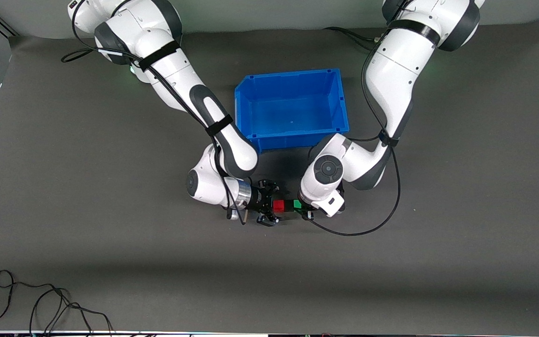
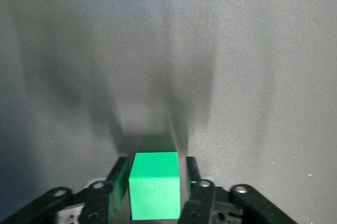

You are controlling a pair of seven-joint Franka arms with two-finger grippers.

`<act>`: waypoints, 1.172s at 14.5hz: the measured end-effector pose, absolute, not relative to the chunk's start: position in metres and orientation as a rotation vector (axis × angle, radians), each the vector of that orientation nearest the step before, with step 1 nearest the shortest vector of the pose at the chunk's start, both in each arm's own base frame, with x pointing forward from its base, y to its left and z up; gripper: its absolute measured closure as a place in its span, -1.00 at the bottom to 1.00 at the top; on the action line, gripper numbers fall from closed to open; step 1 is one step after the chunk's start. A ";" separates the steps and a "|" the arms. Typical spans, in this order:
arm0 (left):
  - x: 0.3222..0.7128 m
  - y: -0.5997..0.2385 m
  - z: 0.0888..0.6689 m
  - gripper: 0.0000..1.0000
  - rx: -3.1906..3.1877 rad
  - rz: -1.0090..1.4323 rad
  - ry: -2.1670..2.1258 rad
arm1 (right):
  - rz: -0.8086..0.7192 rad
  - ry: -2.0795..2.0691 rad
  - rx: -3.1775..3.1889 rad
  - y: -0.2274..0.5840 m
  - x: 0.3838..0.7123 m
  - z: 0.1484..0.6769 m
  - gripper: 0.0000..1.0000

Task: Attach green and red cubes to black cube

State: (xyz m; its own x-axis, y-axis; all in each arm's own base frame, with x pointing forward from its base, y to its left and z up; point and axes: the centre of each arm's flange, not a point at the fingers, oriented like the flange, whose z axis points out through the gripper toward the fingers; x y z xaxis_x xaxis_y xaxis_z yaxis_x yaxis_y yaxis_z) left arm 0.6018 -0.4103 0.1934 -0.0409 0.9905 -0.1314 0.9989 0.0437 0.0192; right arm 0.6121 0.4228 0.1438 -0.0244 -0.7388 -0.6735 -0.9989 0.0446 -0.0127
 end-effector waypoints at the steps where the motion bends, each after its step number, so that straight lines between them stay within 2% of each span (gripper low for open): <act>1: 0.602 -0.410 0.194 -0.35 2.096 -0.117 2.189 | 0.663 1.816 -1.745 0.423 0.612 0.144 -0.99; 4: 0.611 -0.397 0.209 -0.97 2.120 -0.114 2.243 | 0.659 1.812 -1.738 0.424 0.615 0.149 -0.99; 10: 0.639 -0.284 0.355 -1.00 2.438 -0.067 2.103 | 0.623 1.787 -1.769 0.373 0.663 0.194 -0.99; 14: 0.634 -0.175 0.397 -1.00 2.731 -0.110 1.803 | 0.606 1.780 -1.951 0.279 0.701 0.228 -1.00; 17: 0.625 -0.102 0.431 -1.00 2.853 -0.121 1.602 | 0.569 1.695 -2.123 0.216 0.714 0.264 -1.00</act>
